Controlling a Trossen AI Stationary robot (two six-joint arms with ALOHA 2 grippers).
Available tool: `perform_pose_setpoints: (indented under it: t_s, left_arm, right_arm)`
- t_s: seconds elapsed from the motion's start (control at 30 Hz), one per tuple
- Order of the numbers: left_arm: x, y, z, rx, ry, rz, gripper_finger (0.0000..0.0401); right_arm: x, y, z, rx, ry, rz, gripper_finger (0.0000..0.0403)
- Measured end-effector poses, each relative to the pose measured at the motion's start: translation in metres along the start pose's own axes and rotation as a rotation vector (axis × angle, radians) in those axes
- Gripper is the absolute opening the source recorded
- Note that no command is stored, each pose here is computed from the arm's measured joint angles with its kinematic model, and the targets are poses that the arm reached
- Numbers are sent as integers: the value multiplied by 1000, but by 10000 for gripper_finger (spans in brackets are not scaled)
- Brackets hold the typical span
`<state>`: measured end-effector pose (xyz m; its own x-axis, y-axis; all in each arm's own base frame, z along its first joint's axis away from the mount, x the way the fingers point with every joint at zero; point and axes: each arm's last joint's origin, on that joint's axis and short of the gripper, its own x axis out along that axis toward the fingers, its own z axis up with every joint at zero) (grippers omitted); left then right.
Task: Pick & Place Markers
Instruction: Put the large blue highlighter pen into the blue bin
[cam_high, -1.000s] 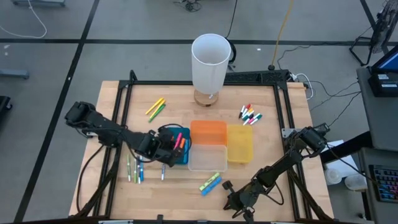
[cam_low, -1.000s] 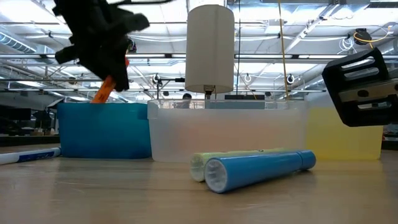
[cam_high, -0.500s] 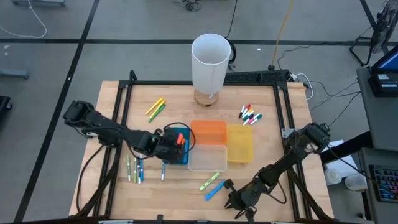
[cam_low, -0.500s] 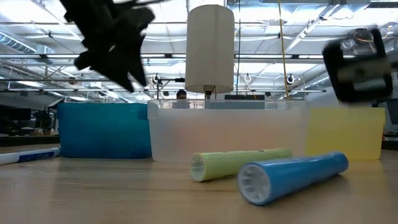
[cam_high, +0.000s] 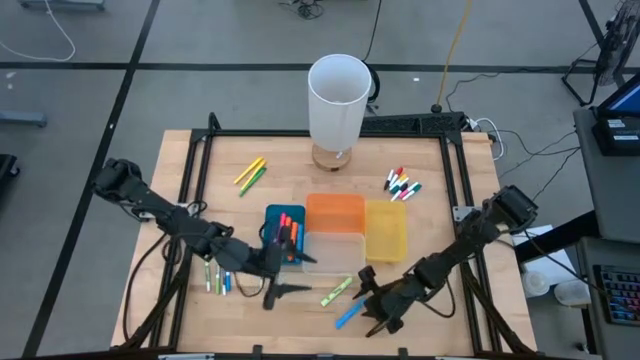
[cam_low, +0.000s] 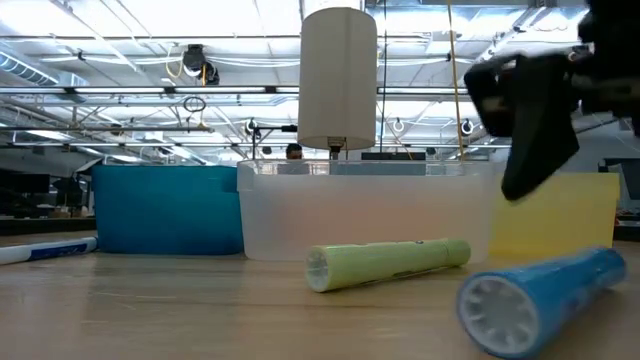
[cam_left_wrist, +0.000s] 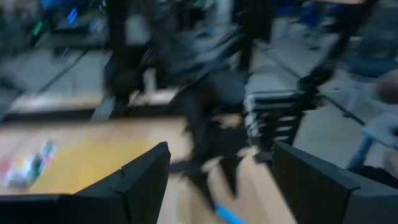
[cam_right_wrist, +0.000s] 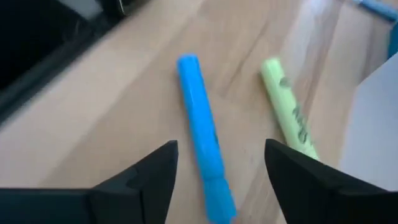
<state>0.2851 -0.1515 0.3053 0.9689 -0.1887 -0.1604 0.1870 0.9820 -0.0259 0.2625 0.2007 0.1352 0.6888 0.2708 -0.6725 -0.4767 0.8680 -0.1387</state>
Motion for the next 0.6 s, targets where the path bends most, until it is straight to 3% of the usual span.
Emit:
perform_pose_setpoints:
  t_s: [0.43, 0.6]
  left_arm:
    - [10, -1, -13, 35, 45, 54, 249]
    - [21, 6, -22, 10, 78, 82, 248]
  right_arm:
    - [22, 15, -21, -3, 90, 51, 191]
    - [37, 20, -27, 27, 47, 54, 173]
